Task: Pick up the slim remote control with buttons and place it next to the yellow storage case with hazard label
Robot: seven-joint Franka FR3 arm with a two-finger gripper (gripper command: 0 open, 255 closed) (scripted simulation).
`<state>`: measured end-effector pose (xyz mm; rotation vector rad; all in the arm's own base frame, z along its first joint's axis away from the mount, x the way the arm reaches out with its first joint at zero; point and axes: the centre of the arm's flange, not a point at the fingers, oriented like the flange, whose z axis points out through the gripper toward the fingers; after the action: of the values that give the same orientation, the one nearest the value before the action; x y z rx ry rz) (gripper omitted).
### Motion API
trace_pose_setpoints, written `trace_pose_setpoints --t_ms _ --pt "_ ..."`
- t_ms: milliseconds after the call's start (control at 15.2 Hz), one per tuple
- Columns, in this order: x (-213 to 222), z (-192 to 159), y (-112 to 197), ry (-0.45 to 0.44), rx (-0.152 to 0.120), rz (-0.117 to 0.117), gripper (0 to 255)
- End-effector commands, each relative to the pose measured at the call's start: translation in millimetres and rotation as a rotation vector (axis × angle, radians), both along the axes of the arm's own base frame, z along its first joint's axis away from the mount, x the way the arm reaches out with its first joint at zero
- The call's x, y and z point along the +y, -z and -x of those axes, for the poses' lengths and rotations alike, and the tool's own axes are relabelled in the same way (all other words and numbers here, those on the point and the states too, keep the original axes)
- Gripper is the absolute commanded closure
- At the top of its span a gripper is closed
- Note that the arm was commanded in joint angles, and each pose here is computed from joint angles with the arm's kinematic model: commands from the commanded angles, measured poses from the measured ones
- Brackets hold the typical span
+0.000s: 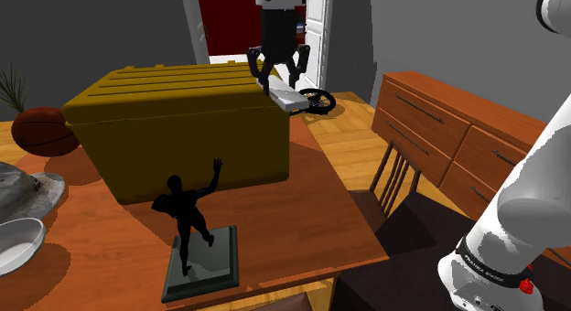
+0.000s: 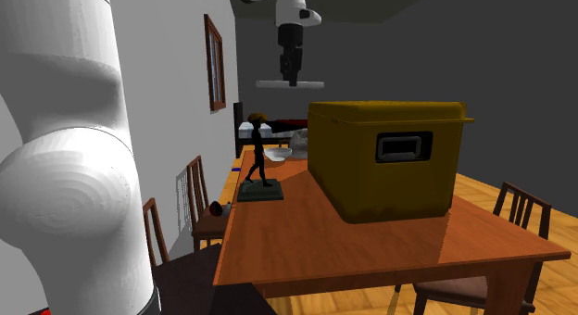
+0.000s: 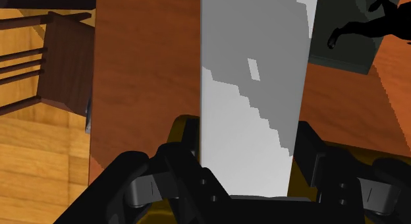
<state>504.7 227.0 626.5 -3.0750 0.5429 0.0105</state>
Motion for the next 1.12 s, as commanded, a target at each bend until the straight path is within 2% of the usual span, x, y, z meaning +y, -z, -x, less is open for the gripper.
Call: trace_pose_setpoints --t_ms 0,1056 --pt "0.0 -0.3 10.8 0.000 -0.001 0.000 255" --pt "0.0 -0.3 95.3 0.000 -0.001 0.000 255"
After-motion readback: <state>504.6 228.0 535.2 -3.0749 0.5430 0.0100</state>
